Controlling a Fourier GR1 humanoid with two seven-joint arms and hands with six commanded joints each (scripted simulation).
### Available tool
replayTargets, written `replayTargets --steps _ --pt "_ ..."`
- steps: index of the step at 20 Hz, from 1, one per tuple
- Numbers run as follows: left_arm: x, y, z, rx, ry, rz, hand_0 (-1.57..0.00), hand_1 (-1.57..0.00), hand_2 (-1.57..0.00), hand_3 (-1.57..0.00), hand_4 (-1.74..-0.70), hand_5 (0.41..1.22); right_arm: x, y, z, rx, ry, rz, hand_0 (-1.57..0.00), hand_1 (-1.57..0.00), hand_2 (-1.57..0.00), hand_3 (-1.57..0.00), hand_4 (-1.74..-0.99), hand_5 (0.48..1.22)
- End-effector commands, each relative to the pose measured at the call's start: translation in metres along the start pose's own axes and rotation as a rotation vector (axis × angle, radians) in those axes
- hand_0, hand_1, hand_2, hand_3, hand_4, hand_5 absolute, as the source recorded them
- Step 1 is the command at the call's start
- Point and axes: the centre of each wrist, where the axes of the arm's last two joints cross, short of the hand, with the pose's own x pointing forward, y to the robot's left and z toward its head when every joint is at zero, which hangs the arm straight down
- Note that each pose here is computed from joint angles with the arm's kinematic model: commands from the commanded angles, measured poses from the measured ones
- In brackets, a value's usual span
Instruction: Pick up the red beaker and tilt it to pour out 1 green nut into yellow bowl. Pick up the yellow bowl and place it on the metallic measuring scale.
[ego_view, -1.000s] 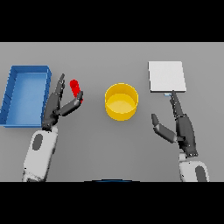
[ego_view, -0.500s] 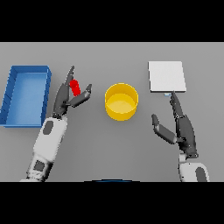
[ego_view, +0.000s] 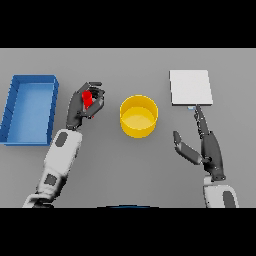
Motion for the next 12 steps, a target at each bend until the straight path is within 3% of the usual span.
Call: replayTargets --steps 1,3,4,6,12 --pt "0.000 -0.003 -0.001 -0.009 -0.025 -0.004 -0.93 -0.95 -0.95 -0.76 -1.53 0.990 0.002 0.001 -0.001 0.000 -0.011 0.010 0.00 0.00 0.00 0.00 -1.241 0.695" --pt "-0.002 -0.004 -0.002 -0.009 -0.047 0.020 -1.16 -1.18 -1.17 -1.00 -1.60 1.073 0.002 0.000 -0.002 -0.001 0.001 -0.008 0.00 0.00 0.00 0.00 -1.233 0.688" --pt "-0.001 -0.004 -0.003 -0.004 -0.031 0.024 -1.24 -1.25 -1.25 -1.11 -1.57 1.103 0.002 0.004 -0.002 -0.001 -0.001 -0.008 0.00 0.00 0.00 0.00 -1.233 0.686" --pt "-0.002 -0.005 -0.001 0.007 -0.042 0.032 -1.36 -1.37 -1.37 -1.28 -1.63 1.125 0.001 -0.001 -0.004 -0.007 0.008 0.000 0.00 0.00 0.00 0.00 -1.219 0.680" --pt "0.024 0.009 -0.014 0.030 -0.101 -0.011 -1.52 -1.52 -1.52 -1.49 -1.71 1.125 0.001 0.001 -0.006 -0.011 -0.016 0.041 0.00 0.00 0.00 0.00 -1.141 0.660"
